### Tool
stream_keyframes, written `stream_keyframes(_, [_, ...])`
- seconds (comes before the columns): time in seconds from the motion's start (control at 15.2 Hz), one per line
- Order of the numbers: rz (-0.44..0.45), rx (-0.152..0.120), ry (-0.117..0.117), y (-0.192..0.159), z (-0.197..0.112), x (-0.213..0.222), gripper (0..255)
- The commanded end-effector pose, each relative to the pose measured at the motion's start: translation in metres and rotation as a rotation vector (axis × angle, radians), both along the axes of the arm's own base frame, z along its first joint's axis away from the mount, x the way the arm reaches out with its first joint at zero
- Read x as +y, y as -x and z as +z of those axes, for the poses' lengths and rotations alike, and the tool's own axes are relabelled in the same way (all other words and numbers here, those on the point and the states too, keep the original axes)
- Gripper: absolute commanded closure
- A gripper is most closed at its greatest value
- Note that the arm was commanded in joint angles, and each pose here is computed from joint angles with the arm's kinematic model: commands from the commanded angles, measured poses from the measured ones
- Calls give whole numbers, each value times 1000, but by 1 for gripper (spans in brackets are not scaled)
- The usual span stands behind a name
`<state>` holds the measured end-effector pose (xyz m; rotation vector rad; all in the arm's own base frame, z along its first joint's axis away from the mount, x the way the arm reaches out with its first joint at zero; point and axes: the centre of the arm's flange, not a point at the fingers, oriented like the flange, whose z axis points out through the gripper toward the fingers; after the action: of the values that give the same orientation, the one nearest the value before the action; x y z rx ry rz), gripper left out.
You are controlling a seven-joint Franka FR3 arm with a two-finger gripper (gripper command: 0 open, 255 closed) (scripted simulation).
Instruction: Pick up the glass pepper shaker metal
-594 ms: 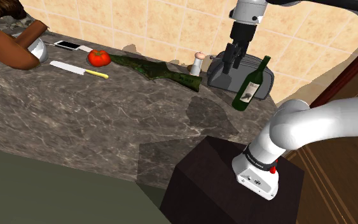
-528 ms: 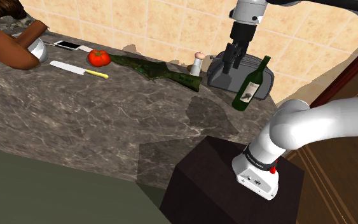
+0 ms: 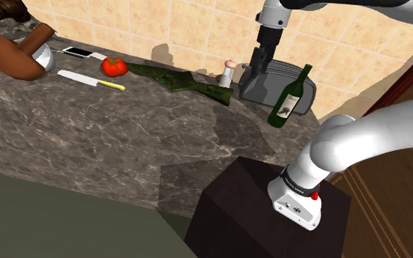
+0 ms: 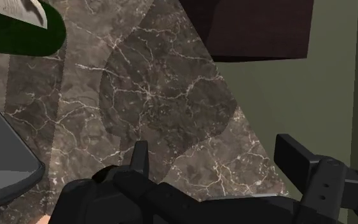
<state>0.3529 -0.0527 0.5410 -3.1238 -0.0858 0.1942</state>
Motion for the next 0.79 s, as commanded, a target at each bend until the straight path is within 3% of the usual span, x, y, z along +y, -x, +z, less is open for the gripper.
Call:
stream_keyframes(0.0, [17, -3, 1, -15, -5, -18, 0])
stream_keyframes(0.73, [100, -16, 4, -113, -35, -117, 0])
